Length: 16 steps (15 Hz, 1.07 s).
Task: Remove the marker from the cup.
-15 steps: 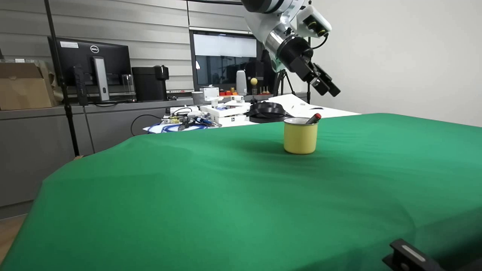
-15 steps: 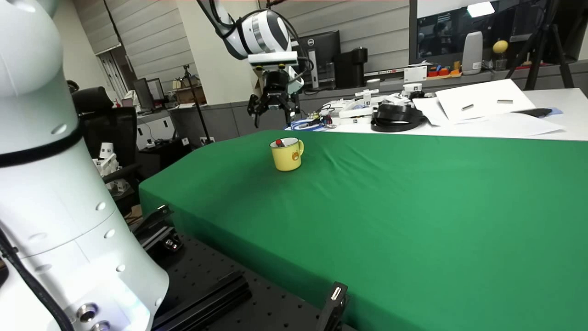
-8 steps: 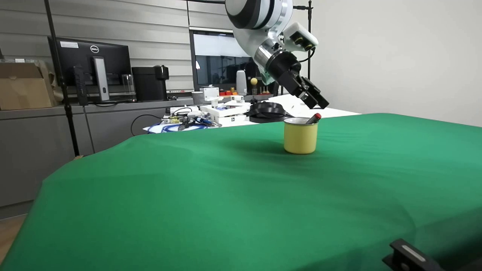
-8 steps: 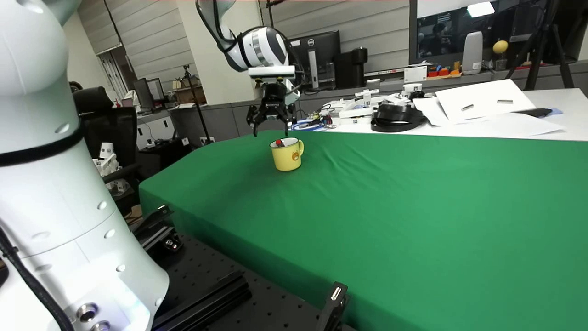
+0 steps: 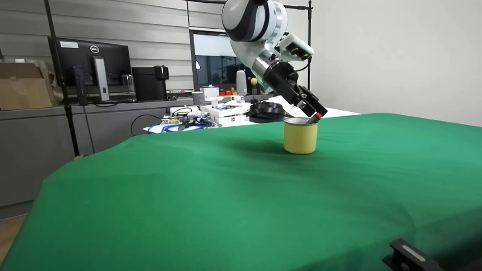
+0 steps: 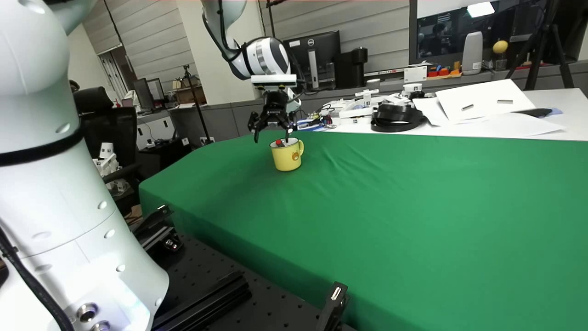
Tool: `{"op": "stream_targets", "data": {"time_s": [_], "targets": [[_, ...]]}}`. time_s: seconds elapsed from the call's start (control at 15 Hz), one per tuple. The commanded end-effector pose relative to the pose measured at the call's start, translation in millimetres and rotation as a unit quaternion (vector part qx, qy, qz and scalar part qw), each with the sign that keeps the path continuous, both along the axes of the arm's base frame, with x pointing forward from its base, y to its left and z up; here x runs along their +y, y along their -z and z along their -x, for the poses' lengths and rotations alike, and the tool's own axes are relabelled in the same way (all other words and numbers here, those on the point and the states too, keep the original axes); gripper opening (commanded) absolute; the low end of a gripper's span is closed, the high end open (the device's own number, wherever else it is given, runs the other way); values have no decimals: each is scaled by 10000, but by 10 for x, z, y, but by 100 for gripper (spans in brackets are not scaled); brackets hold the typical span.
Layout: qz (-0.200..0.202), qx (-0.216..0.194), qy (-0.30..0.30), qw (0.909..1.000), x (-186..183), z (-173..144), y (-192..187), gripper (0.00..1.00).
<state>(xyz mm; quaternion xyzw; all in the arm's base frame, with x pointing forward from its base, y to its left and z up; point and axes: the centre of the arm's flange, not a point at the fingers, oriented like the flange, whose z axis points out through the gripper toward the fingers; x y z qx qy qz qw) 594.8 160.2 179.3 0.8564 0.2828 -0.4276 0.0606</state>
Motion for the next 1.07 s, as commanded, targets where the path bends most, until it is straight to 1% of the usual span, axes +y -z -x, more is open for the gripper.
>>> {"op": "stream_targets", "data": {"time_s": [0.0, 0.13, 0.2, 0.27, 0.4, 0.67, 0.73, 0.8, 1.0], "targets": [[169, -20, -9, 9999, 16, -130, 29, 74], [285, -98, 85, 9995, 4, -146, 54, 60], [490, -151, 278, 9983, -10, -157, 57, 53], [615, -228, 392, 9971, -28, -169, 54, 45], [788, -320, 522, 9950, -58, -183, 34, 33], [993, -422, 695, 9917, -90, -194, -14, 5], [1029, -427, 725, 9911, -94, -192, -24, 1], [1039, -423, 746, 9909, -99, -188, -36, 6], [1044, -415, 818, 9903, -125, -194, -122, 6]]}}
